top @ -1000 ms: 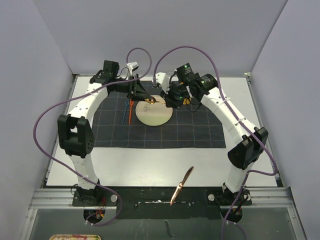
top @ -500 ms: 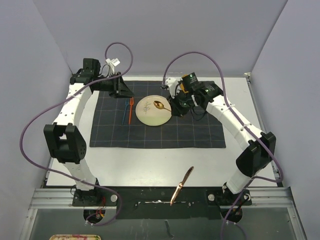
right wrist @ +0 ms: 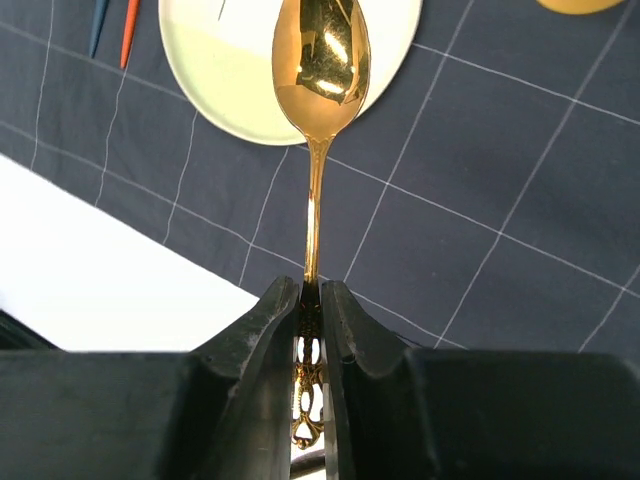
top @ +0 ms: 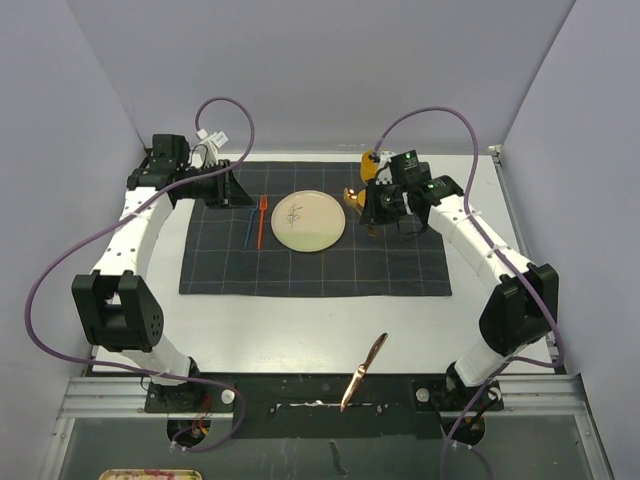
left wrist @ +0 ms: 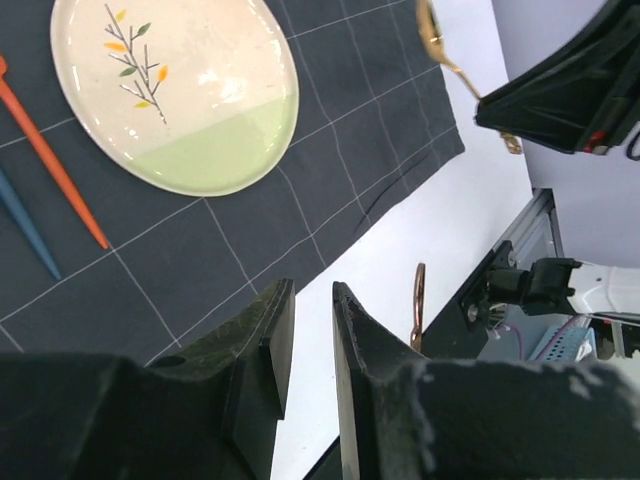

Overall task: Set the dinner table for one person
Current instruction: Place the spoon on the napkin.

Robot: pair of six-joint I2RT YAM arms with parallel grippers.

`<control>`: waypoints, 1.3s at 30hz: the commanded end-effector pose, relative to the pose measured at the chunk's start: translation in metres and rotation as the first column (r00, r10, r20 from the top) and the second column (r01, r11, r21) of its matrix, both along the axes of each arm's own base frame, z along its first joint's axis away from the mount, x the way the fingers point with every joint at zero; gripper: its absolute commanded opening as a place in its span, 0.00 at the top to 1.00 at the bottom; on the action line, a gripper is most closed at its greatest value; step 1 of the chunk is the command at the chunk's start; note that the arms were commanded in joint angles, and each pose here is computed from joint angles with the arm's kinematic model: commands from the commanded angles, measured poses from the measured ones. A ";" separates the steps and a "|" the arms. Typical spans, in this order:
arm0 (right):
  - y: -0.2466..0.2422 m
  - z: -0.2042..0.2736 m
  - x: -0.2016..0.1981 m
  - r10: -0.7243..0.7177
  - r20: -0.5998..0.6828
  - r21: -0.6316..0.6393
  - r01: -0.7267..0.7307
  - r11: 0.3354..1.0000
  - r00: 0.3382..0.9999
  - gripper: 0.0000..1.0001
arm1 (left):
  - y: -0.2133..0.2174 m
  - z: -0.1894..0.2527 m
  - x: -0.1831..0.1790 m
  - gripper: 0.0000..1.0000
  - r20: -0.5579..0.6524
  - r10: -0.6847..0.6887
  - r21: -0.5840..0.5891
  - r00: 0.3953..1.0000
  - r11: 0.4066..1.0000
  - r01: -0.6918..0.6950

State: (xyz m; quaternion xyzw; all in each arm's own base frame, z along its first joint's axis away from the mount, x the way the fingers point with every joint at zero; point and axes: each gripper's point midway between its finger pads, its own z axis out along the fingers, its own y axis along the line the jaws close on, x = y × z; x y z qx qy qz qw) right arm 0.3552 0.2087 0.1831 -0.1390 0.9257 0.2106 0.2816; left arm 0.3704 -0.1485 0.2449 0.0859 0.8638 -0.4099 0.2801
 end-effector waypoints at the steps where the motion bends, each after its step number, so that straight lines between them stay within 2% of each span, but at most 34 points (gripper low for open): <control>1: -0.011 0.041 0.012 -0.187 0.107 0.061 0.182 0.981 0.976 1.00 | 0.005 0.025 0.007 0.80 0.153 0.012 0.025 0.988 1.000 -0.016; 8: -0.051 0.030 0.009 -0.354 0.074 0.040 0.352 0.935 0.932 1.00 | 0.004 0.022 0.011 0.82 0.148 0.025 0.039 0.989 0.999 -0.031; 12: -0.060 0.015 -0.001 -0.380 0.058 0.013 0.380 0.925 0.923 1.00 | 0.002 0.021 0.013 0.83 0.163 0.031 0.062 0.986 0.997 -0.041; 17: -0.079 -0.011 -0.009 -0.437 -0.020 0.002 0.437 0.899 0.899 1.00 | 0.000 0.021 0.015 0.84 0.186 0.033 0.081 0.982 0.996 -0.049; 25: -0.087 -0.032 -0.007 -0.480 -0.070 0.014 0.482 0.876 0.874 1.00 | -0.006 0.020 0.014 0.86 0.190 0.016 0.103 0.982 0.994 -0.036; 39: -0.081 -0.068 0.004 -0.484 -0.147 -0.025 0.486 0.874 0.863 1.00 | -0.010 0.016 0.011 0.88 0.215 0.010 0.132 0.977 0.991 -0.039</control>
